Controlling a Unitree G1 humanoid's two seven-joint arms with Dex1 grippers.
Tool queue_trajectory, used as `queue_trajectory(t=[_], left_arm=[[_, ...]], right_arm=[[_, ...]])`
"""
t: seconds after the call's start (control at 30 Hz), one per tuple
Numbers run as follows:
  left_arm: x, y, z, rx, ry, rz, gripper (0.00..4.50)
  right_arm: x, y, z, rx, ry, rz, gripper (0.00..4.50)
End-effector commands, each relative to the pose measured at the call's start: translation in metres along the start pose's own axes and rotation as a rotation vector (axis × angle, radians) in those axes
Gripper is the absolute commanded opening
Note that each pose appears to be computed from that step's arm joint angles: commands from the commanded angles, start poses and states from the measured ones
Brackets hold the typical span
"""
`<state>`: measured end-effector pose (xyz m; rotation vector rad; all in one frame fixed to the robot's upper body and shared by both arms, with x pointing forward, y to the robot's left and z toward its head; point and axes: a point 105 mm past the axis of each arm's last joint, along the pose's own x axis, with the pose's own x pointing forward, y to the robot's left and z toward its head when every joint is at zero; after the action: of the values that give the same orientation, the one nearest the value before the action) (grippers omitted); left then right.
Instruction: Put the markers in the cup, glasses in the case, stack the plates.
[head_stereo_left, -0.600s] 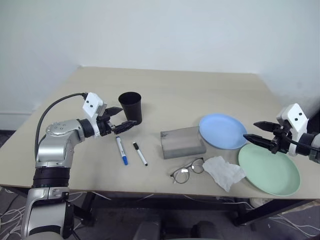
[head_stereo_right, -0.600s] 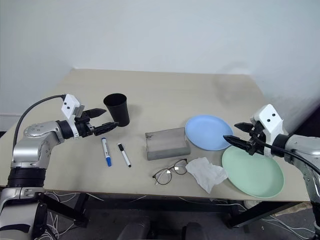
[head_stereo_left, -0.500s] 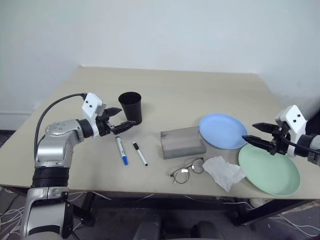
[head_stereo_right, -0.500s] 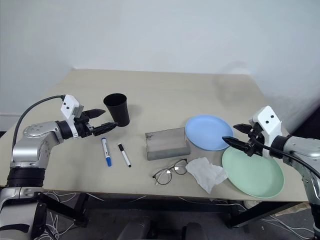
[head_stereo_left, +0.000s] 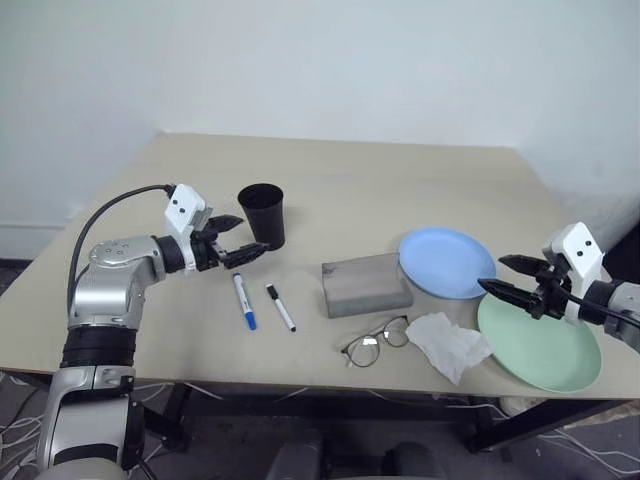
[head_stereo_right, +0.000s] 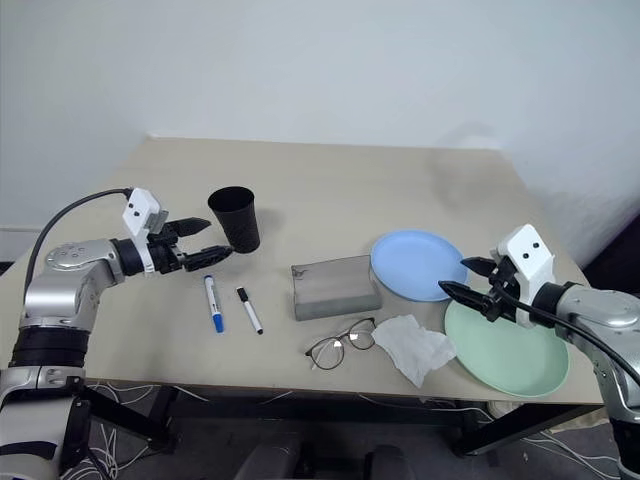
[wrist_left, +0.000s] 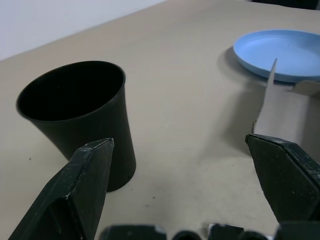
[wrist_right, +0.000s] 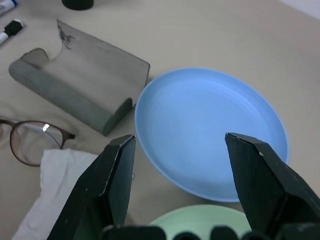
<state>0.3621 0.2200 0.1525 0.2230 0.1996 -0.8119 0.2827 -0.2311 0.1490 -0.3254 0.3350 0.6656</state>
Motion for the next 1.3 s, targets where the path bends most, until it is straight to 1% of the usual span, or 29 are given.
queue_trajectory(t=[0.03, 0.13, 0.2, 0.27, 0.33, 0.43, 0.53, 0.67, 0.77, 1.0, 1.1, 1.17, 1.3], left_arm=[[0.0, -0.005, 0.016, 0.065, -0.046, -0.042, 4.5], [0.001, -0.008, 0.018, 0.076, -0.05, -0.063, 4.5], [0.0, -0.011, 0.017, 0.08, -0.048, -0.078, 4.5], [0.0, -0.014, 0.015, 0.078, -0.048, -0.081, 4.5], [0.001, -0.015, 0.014, 0.073, -0.051, -0.079, 4.5], [0.004, -0.017, 0.012, 0.069, -0.055, -0.076, 4.5], [0.005, -0.017, 0.012, 0.068, -0.057, -0.073, 4.5], [0.007, -0.018, 0.013, 0.072, -0.064, -0.071, 4.5], [0.007, -0.018, 0.014, 0.074, -0.069, -0.068, 4.5], [0.005, -0.018, 0.013, 0.076, -0.067, -0.06, 4.5], [0.004, -0.017, 0.013, 0.077, -0.068, -0.053, 4.5], [0.004, -0.016, 0.013, 0.077, -0.068, -0.05, 4.5], [0.004, -0.017, 0.012, 0.074, -0.07, -0.043, 4.5]], right_arm=[[-0.008, -0.006, 0.012, -0.049, -0.01, -0.046, 3.08], [-0.007, -0.007, 0.008, -0.046, 0.021, -0.053, 3.08], [-0.001, -0.006, 0.001, -0.024, 0.066, -0.054, 3.08], [0.003, -0.007, -0.01, 0.012, 0.153, -0.089, 3.08], [0.007, -0.006, -0.017, 0.038, 0.21, -0.105, 3.08], [0.016, 0.0, -0.022, 0.093, 0.25, -0.103, 3.08], [0.025, 0.001, -0.032, 0.122, 0.307, -0.147, 3.08], [0.033, 0.002, -0.037, 0.177, 0.345, -0.188, 3.08], [0.037, 0.005, -0.045, 0.18, 0.392, -0.218, 3.08], [0.04, 0.002, -0.054, 0.184, 0.449, -0.296, 3.08], [0.042, 0.003, -0.058, 0.19, 0.472, -0.302, 2.56], [0.042, 0.004, -0.06, 0.191, 0.487, -0.307, 1.92], [0.04, 0.001, -0.064, 0.195, 0.523, -0.327, 0.49]])
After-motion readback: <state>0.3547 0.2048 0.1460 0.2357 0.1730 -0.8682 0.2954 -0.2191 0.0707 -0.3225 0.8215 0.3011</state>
